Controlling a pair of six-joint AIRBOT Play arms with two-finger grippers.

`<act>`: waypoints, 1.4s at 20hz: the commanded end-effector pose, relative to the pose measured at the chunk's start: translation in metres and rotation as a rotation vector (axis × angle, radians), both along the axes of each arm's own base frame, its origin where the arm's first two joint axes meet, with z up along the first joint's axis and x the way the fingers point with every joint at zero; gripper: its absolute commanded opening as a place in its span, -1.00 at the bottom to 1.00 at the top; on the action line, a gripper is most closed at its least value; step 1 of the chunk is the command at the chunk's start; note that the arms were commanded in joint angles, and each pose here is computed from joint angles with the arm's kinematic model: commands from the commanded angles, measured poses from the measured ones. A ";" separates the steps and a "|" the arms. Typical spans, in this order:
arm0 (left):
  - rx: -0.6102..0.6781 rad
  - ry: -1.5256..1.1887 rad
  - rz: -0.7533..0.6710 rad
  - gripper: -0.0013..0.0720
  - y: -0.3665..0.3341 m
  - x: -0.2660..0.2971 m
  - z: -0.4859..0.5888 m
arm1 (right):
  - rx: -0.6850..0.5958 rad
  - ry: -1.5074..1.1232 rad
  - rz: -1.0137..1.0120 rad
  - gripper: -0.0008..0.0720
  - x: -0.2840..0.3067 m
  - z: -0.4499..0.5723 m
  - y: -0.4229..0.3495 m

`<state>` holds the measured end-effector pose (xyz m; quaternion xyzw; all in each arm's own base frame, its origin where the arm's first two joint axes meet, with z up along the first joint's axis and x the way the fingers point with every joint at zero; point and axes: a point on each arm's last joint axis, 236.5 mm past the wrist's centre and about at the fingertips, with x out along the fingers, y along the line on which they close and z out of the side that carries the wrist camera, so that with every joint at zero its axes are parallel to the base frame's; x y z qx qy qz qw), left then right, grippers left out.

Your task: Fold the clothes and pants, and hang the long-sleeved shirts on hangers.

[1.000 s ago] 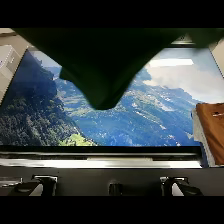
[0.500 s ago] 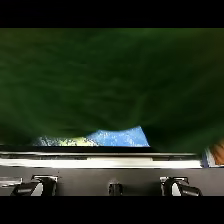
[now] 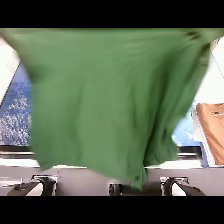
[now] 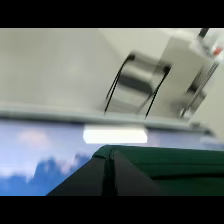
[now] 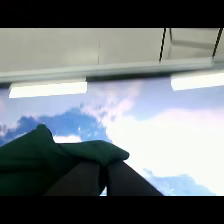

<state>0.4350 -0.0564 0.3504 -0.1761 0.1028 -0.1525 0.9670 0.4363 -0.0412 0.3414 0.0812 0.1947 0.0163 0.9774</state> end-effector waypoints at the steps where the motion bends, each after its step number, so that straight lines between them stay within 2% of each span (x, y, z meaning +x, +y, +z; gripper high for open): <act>1: -0.020 0.307 0.044 -0.91 0.017 0.070 -0.159 | 0.353 0.240 -0.042 -0.86 0.096 -0.143 -0.001; 3: -0.049 0.472 0.022 -0.91 0.013 0.087 -0.233 | 0.618 0.393 -0.059 -0.86 0.119 -0.209 0.021; 5: -0.127 0.643 -0.006 -0.91 0.002 0.086 -0.293 | 0.722 0.568 0.000 -0.86 0.119 -0.265 0.057; 8: -0.182 0.863 -0.070 -0.91 -0.016 0.065 -0.354 | 0.660 0.782 0.109 -0.86 0.096 -0.326 0.097; 11: -0.196 0.984 -0.140 -0.89 -0.028 0.040 -0.370 | 0.628 0.850 0.125 -0.86 0.083 -0.338 0.101; 12: -0.188 1.020 -0.176 -0.74 -0.026 0.029 -0.367 | 0.629 0.867 0.130 -0.81 0.076 -0.332 0.093; 13: -0.156 1.070 -0.211 -0.48 -0.016 0.013 -0.365 | 0.603 0.892 0.154 -0.34 0.063 -0.323 0.078; 14: -0.134 1.154 -0.218 0.11 0.002 -0.009 -0.365 | 0.559 0.927 0.169 0.23 0.045 -0.318 0.056; 15: -0.135 1.250 -0.221 0.82 0.020 -0.034 -0.366 | 0.515 0.997 0.136 0.50 0.019 -0.318 0.025; 16: -0.134 1.333 -0.230 1.00 0.037 -0.059 -0.367 | 0.481 1.072 0.073 0.50 -0.007 -0.321 -0.005; 19: -0.220 1.469 -0.196 0.99 0.061 -0.116 -0.384 | 0.459 1.231 -0.030 0.59 -0.085 -0.336 -0.043; 21: -0.256 1.490 -0.180 0.52 0.056 -0.146 -0.411 | 0.476 1.248 -0.093 0.59 -0.121 -0.357 -0.046; 23: -0.308 1.495 -0.215 0.47 0.036 -0.170 -0.435 | 0.488 1.254 -0.105 0.59 -0.146 -0.374 -0.037; 26: -0.426 1.431 -0.226 0.46 0.008 -0.171 -0.453 | 0.502 1.282 -0.089 0.58 -0.163 -0.382 -0.025; 28: -0.436 1.412 -0.218 0.38 0.001 -0.168 -0.458 | 0.517 1.279 -0.080 0.58 -0.162 -0.380 -0.022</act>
